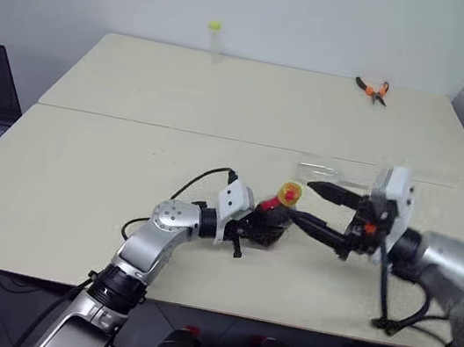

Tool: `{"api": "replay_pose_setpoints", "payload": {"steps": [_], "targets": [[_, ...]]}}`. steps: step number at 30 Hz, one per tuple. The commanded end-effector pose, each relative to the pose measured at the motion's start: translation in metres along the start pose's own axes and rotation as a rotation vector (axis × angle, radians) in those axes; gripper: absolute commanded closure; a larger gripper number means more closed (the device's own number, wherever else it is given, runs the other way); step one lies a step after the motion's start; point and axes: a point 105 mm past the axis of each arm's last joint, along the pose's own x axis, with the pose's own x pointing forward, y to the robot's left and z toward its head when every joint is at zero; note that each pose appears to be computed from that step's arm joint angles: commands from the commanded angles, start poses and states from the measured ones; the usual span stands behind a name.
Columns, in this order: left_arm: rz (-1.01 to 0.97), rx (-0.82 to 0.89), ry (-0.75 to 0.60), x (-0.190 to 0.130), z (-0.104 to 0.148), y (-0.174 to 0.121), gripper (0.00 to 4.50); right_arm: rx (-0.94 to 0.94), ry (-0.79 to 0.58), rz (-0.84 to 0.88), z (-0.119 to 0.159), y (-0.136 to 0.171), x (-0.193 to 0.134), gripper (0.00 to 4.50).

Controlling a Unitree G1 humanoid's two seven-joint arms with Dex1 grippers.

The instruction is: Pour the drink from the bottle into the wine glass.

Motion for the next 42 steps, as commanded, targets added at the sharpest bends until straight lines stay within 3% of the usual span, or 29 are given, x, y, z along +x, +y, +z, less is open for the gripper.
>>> {"api": "replay_pose_setpoints", "payload": {"steps": [1, 9, 17, 20, 25, 30, 35, 42], "targets": [[0.008, 0.063, -0.046, 0.000, 0.016, 0.006, 3.73, -0.055, -0.037, -0.136, 0.006, 0.004, 0.005, 0.85], [-0.002, 0.077, -0.041, 0.002, 0.015, 0.008, 3.74, -0.057, -0.072, -0.300, 0.003, -0.015, 0.013, 0.85], [0.001, 0.079, -0.041, 0.001, 0.015, 0.007, 3.74, -0.056, -0.085, -0.283, 0.004, -0.011, 0.015, 0.85], [0.000, 0.081, -0.037, 0.000, 0.013, 0.007, 3.74, -0.045, -0.079, -0.250, 0.003, -0.006, 0.018, 1.46], [0.000, 0.084, -0.037, 0.000, 0.013, 0.007, 3.75, -0.038, -0.073, -0.228, 0.003, -0.003, 0.022, 3.20], [0.001, 0.084, -0.040, 0.001, 0.014, 0.006, 3.75, -0.034, -0.070, -0.216, 0.004, -0.005, 0.020, 3.26], [-0.038, 0.072, -0.047, 0.001, 0.016, -0.001, 3.75, -0.052, -0.005, -0.023, 0.004, -0.009, 0.012, 3.26], [-0.138, 0.085, -0.059, 0.002, 0.025, -0.018, 3.76, -0.135, 0.239, 0.273, 0.006, -0.060, 0.002, 3.26]]}}
